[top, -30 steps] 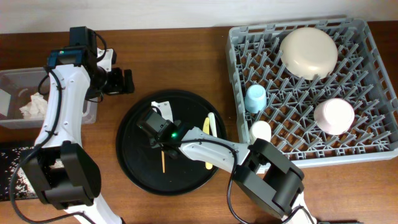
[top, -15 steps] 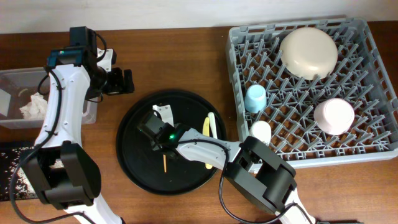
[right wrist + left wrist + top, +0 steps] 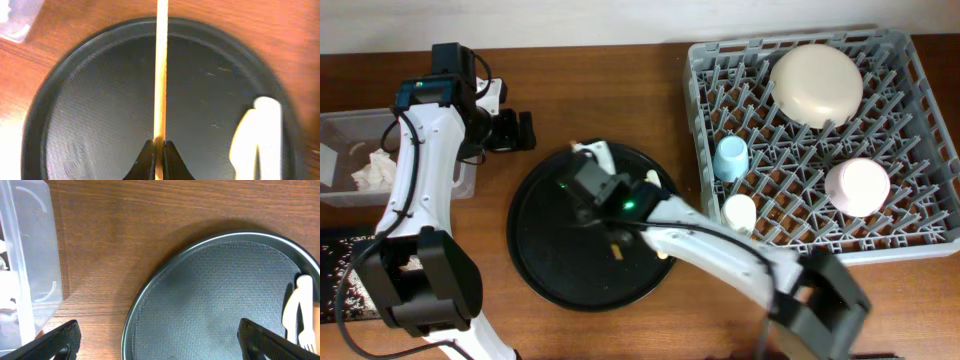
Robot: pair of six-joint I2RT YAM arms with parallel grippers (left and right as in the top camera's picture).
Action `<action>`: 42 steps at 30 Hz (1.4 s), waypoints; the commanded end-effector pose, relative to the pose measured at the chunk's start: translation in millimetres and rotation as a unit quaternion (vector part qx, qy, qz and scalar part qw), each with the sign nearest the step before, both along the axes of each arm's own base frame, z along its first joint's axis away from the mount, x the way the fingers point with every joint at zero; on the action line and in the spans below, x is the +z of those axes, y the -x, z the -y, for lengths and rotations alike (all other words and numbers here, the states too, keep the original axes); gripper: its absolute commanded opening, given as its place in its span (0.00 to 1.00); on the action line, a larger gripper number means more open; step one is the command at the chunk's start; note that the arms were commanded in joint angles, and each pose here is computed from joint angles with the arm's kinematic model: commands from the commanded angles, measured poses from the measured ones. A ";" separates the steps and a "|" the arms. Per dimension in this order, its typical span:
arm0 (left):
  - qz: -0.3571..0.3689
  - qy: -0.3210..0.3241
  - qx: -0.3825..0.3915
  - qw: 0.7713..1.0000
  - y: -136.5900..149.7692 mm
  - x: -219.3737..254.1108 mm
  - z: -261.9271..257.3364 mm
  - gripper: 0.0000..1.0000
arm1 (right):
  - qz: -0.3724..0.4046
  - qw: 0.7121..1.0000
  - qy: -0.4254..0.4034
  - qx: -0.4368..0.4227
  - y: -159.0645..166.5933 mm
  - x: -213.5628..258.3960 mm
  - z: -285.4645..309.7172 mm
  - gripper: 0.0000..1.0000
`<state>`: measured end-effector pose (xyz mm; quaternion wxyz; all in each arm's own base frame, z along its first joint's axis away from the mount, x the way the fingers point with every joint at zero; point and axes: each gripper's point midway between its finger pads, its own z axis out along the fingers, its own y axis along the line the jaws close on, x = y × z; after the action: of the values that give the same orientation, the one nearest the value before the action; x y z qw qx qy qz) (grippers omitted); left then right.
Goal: Sort waste into correct bins and load items into the dishwasher rack
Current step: 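Carry the chopstick into the rack beside the pink bowl and release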
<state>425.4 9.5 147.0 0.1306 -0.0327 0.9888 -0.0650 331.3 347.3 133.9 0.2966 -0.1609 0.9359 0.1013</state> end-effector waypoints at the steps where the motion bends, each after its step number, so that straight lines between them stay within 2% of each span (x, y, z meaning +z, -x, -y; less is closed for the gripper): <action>1: 0.009 -0.003 0.007 1.000 -1.9 7.0 -2.4 1.00 | 0.023 0.999 0.012 -0.044 -8.4 66.8 79.0 0.04; 3: 0.009 -0.003 0.007 1.000 -1.9 7.0 -2.4 1.00 | 0.003 0.994 0.085 -0.065 -8.0 82.6 169.3 0.04; 7: 0.009 -0.003 0.007 1.000 -1.9 7.0 -2.4 1.00 | -0.085 0.972 0.175 -0.130 -19.4 53.8 292.9 0.04; 10: 0.009 -0.003 0.007 1.000 -1.9 7.0 -2.4 1.00 | -0.122 0.957 0.170 -0.200 -39.2 26.4 348.8 0.04; 12: 0.009 -0.003 0.007 1.000 -1.9 7.0 -2.4 1.00 | -0.140 0.950 0.171 -0.222 -50.1 5.3 369.2 0.04; 15: 0.009 -0.003 0.007 1.000 -1.9 7.0 -2.4 1.00 | -0.149 0.958 0.172 -0.173 -72.6 -29.0 365.3 0.04; 20: 0.009 -0.003 0.007 1.000 -1.9 7.0 -2.4 1.00 | -0.157 0.962 0.190 -0.120 -70.1 -33.9 363.1 0.04; 24: 0.009 -0.003 0.007 1.000 -1.9 7.0 -2.4 1.00 | -0.142 0.963 0.177 -0.146 -75.9 -12.7 363.5 0.04; 26: 0.009 -0.003 0.007 1.000 -1.9 7.0 -2.4 1.00 | -0.132 0.954 0.134 -0.235 -70.4 31.1 370.5 0.04; 27: 0.009 -0.003 0.007 1.000 -1.9 7.0 -2.4 1.00 | -0.133 0.933 0.092 -0.321 -62.5 48.7 383.7 0.04; 28: 0.009 -0.003 0.007 1.000 -1.9 7.0 -2.4 1.00 | -0.130 0.878 0.027 -0.461 -39.6 70.9 418.2 0.04; 29: 0.009 -0.003 0.007 1.000 -1.9 7.0 -2.4 1.00 | -0.142 0.835 0.000 -0.532 -19.1 75.9 440.5 0.08; 30: 0.009 -0.003 0.007 1.000 -1.9 7.0 -2.4 1.00 | -0.158 0.809 -0.004 -0.566 -3.2 74.8 456.9 0.25; 31: 0.009 -0.003 0.007 1.000 -1.9 7.0 -2.4 1.00 | -0.184 0.784 -0.001 -0.592 16.6 67.6 475.5 0.33; 33: 0.009 -0.003 0.007 1.000 -1.9 7.0 -2.4 1.00 | -0.217 0.732 -0.011 -0.645 44.2 48.9 499.4 0.35; 34: 0.009 -0.003 0.007 1.000 -1.9 7.0 -2.4 1.00 | -0.228 0.698 -0.022 -0.678 55.9 37.9 507.6 0.40; 37: 0.009 -0.003 0.007 1.000 -1.9 7.0 -2.4 1.00 | -0.236 0.660 -0.032 -0.713 66.4 25.3 512.8 0.47; 40: 0.009 -0.003 0.007 1.000 -1.9 7.0 -2.4 1.00 | -0.233 0.618 -0.050 -0.749 68.9 15.0 511.6 0.61; 42: 0.009 -0.003 0.007 1.000 -1.9 7.0 -2.4 1.00 | -0.211 0.618 -0.062 -0.755 58.4 -1.5 516.9 0.60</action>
<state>425.6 10.1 147.0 0.1311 -0.0328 0.9888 -0.0633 267.2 -163.8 143.0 0.0515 0.6273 0.7740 -0.0697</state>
